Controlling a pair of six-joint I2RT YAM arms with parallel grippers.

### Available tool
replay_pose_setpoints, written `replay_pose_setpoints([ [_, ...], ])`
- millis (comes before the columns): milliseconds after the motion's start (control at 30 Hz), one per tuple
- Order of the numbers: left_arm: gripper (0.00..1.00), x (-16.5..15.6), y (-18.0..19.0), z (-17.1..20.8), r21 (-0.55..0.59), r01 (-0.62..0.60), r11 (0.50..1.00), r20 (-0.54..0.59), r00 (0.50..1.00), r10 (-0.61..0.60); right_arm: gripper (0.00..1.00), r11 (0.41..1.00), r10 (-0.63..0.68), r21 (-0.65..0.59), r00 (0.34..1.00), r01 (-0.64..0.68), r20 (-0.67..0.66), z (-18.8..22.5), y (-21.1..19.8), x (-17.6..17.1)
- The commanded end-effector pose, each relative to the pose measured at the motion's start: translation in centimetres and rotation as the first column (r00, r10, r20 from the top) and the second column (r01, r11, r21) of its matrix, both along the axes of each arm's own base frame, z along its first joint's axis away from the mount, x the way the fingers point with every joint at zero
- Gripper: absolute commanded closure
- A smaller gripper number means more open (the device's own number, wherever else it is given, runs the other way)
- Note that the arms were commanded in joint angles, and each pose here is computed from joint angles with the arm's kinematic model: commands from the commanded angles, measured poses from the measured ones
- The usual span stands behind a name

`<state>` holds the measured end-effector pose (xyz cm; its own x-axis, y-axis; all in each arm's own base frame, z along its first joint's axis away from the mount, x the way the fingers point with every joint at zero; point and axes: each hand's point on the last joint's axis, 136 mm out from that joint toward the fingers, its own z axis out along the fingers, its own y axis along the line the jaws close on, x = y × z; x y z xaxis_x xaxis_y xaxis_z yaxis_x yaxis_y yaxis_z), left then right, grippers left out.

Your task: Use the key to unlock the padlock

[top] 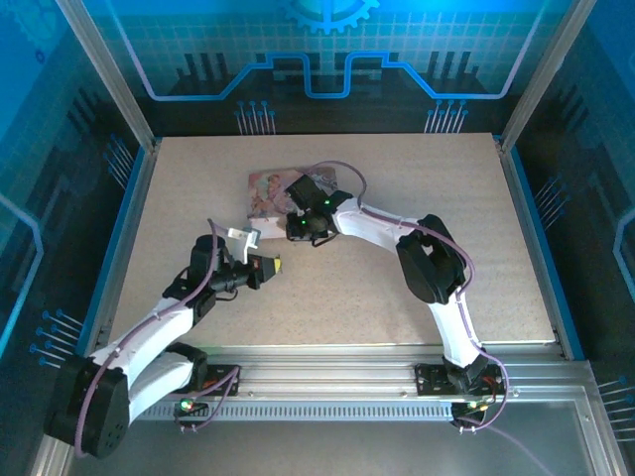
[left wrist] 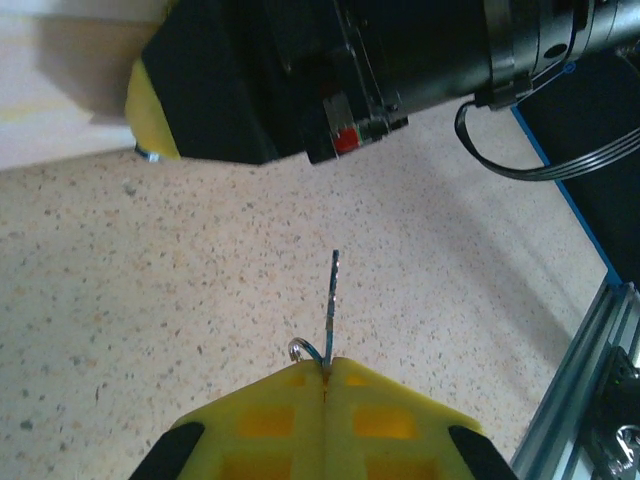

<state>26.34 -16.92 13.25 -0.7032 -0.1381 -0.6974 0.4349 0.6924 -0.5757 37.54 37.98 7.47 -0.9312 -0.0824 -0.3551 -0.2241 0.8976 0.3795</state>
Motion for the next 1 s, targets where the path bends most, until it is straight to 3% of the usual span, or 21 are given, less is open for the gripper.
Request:
replay_pose_setpoints([
  [0, 1.0, 0.9, -1.0, 1.7, -0.019, 0.052, 0.998, 0.135, 0.99, -0.049, 0.97, 0.988, 0.08, 0.13, 0.997, -0.078, -0.014, 4.4, 1.1, -1.0],
  [433, 1.0, 3.2, -1.0, -1.5, 0.044, 0.029, 0.999, 0.169, 0.985, -0.036, 0.99, 0.969, 0.164, 0.19, 0.986, -0.156, -0.03, 7.5, 1.0, -2.2],
  [967, 1.0, 4.9, -1.2, -3.3, 0.027, 0.005, 1.0, 0.207, 0.978, -0.01, 1.0, 0.953, 0.212, 0.232, 0.975, -0.193, -0.059, 9.3, 0.3, -2.8],
])
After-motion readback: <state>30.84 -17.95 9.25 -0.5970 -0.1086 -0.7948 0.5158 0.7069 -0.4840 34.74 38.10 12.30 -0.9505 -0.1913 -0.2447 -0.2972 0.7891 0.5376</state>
